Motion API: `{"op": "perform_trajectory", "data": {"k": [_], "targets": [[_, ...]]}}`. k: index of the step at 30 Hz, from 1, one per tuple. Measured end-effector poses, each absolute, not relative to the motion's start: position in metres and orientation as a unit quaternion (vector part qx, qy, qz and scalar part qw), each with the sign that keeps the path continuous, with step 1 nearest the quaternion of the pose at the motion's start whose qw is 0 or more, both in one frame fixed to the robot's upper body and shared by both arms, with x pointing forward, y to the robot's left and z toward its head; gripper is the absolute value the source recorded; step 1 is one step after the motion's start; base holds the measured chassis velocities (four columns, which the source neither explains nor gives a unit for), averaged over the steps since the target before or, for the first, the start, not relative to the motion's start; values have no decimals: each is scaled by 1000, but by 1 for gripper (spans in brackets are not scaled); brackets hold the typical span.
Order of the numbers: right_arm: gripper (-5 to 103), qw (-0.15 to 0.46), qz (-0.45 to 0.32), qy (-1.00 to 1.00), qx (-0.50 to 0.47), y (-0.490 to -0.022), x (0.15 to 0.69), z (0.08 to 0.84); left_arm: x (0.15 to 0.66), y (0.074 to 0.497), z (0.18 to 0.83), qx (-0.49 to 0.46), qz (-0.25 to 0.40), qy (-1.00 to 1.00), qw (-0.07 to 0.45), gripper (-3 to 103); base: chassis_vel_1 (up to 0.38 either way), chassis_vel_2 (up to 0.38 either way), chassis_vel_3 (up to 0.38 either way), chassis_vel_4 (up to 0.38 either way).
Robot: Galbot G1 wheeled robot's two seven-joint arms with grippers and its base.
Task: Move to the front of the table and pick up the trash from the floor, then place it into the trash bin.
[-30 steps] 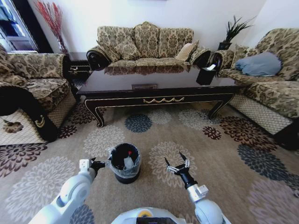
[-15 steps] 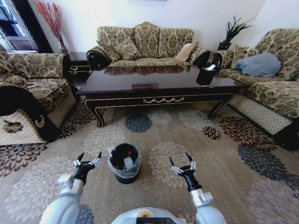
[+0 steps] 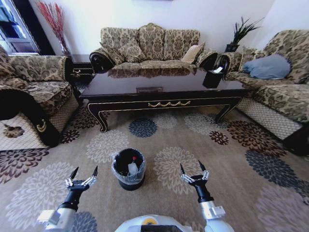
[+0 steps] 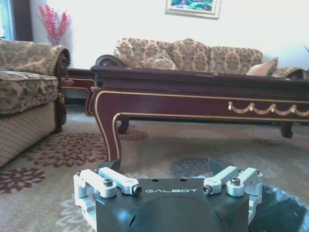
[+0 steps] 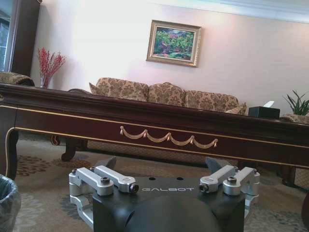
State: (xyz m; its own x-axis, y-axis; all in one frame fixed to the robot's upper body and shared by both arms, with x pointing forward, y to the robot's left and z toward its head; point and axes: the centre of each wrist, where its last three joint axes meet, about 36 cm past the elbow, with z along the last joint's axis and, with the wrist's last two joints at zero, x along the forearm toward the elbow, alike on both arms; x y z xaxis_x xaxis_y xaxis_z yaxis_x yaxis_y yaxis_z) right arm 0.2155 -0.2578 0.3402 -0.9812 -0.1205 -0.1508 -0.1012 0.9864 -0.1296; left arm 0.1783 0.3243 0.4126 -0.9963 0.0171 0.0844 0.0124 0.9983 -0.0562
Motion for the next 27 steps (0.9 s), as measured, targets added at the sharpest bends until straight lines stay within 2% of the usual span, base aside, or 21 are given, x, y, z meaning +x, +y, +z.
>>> {"op": "perform_trajectory", "data": {"k": [27], "targets": [[100, 74, -62, 994, -57, -257, 216, 342, 179, 322, 412, -9, 27, -998, 48, 100, 0, 0, 0, 0]]}}
